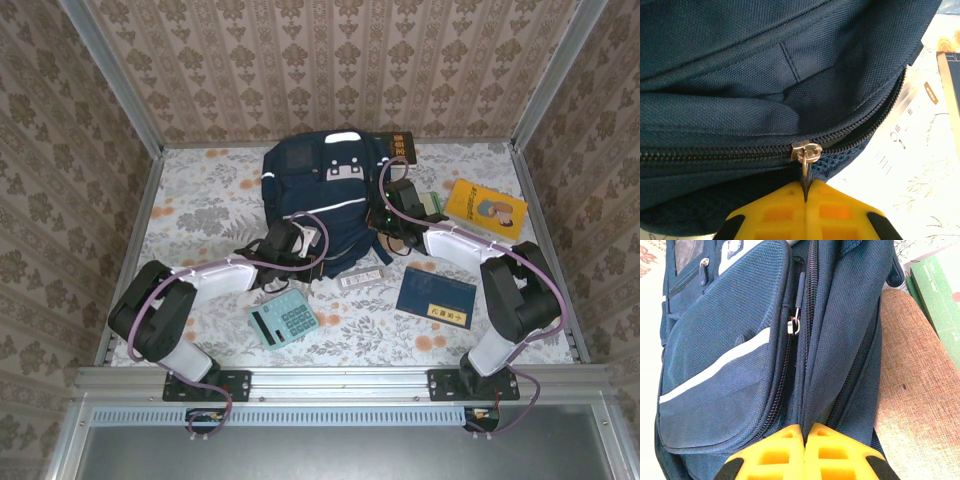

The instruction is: Pack the student bag

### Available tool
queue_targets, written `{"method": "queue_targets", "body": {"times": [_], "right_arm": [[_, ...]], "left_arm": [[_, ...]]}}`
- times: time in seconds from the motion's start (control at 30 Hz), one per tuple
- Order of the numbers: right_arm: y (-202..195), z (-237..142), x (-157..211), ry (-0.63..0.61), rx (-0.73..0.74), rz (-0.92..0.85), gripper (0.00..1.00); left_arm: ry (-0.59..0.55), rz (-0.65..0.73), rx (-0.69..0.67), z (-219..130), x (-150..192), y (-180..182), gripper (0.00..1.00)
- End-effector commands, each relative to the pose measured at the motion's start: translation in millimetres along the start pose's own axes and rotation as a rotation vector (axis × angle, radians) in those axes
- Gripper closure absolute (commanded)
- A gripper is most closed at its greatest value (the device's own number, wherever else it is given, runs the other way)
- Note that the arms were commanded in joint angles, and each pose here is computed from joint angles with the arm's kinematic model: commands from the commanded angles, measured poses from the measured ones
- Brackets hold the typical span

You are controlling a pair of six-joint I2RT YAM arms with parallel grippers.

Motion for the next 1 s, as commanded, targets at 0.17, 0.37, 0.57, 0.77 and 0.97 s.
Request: {"method": "queue_targets", "body": {"times": [0.17,0.37,0.57,0.77,0.97], "right_arm": [[9.6,-16.0,-15.4,-0.079,-0.038,-0.009,0.96],[-1.1,-19.6,-19.2,-0.111,0.008,0.014,1.0],[-16.4,-19.3,-23.2,-0.127,0.05,0.045,1.0],[-12.2,-17.5,-23.5,-0.11,-0.001,0.043,0.83],[-4.9,-25.0,-13.0,-0.07,-0.026,0.04,0.47]], "left_arm": [[-0.029,-0.032,-0.167,-28.6,-4.7,17.0,1.0],[-0.058,-0.113,-0.374,-55.0,-8.3,50.5,1.0],[-0.055,-0.2,-0.515,-64.7,-13.6,86.2,1.0],[-0.051,-0.188,-0.477,-58.5,-24.5,90.2,1.0],[-0.05,-0.09,-0.43,-51.0,-29.4,69.3,1.0]]}}
Point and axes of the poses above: each hand's point on the last joint's axis, 136 mm out from that joint toward the fingers, its own z axis out along the fingers, its own y axis along the line the jaws close on, x = y × z, the point moved 6 cm from there along -z, back along the fingers, and after that the axes turned 1 degree about -z, right-handed, at the moved point
